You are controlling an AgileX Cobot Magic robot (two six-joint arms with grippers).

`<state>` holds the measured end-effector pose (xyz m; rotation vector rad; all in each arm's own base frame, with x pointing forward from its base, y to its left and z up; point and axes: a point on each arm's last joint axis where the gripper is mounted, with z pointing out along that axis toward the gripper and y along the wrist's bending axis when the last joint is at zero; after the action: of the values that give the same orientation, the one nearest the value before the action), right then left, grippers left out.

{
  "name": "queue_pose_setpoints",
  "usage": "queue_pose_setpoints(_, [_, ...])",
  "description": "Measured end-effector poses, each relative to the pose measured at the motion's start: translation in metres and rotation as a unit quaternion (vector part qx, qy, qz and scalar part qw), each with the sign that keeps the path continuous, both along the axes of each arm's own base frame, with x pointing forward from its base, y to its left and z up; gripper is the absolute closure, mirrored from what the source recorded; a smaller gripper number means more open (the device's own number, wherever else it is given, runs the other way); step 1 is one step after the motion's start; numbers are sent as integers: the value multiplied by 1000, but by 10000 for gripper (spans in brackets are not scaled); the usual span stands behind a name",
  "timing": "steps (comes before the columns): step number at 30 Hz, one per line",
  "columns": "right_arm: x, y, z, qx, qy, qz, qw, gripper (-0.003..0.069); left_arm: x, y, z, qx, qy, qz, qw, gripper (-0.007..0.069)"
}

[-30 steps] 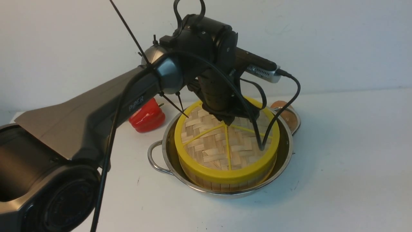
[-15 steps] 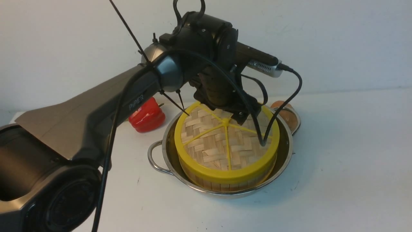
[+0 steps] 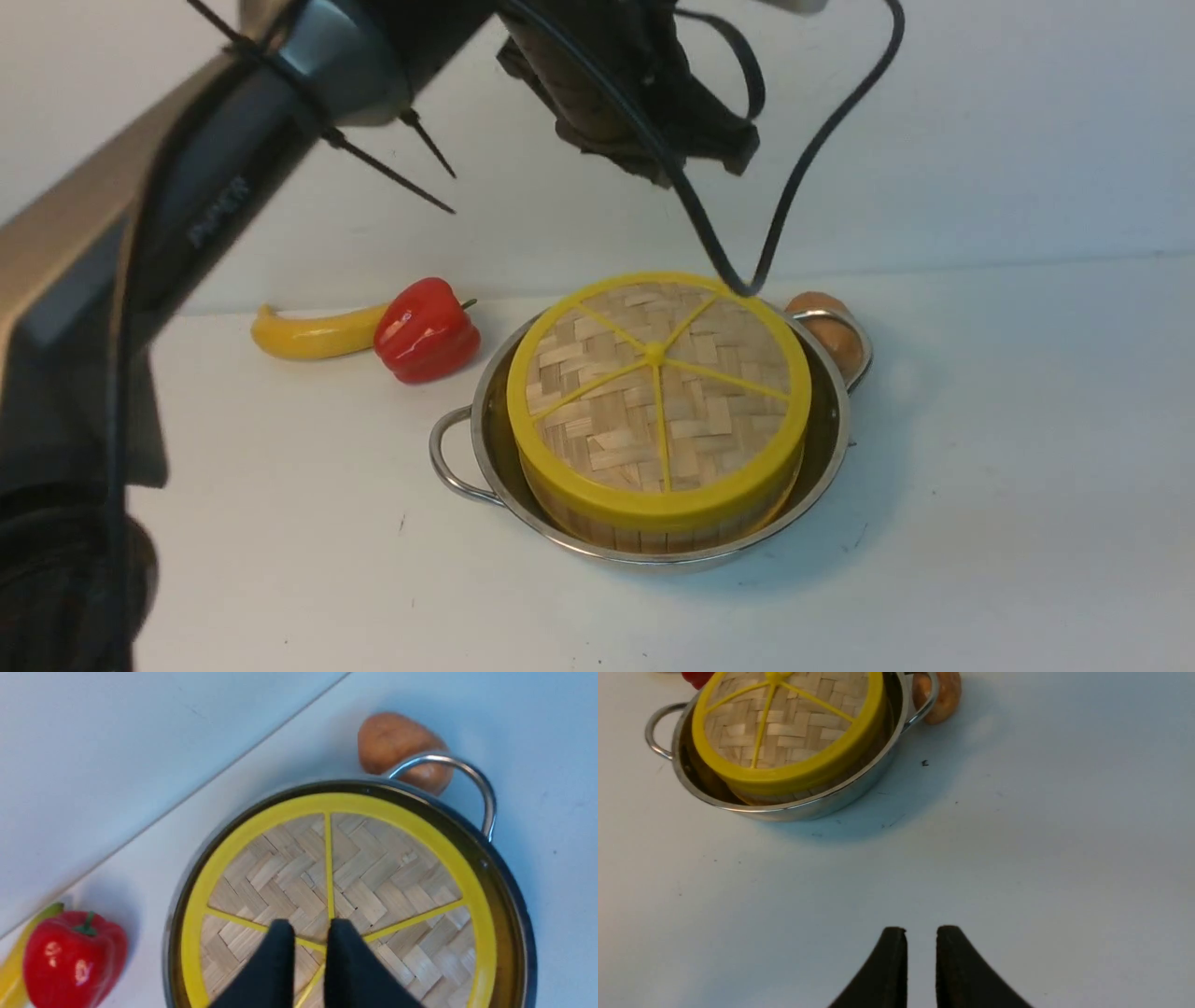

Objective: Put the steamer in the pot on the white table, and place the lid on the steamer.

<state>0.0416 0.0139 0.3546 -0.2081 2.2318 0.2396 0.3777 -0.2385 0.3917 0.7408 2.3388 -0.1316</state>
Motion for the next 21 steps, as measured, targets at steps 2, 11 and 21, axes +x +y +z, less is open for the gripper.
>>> queue_pose_setpoints(2, [1,-3,0,-14,-4,-7,1000,546,-13,8,24,-15,-23,-1,1000,623])
queue_pose_setpoints(11, [4,-10,2,-54,-27,-28,998,636,-98,64,133,-81,-145,-10,986,647])
queue_pose_setpoints(21, [9,-10,10,-68,-84,-23,994,665,-199,140,147,-58,-184,14,981,647])
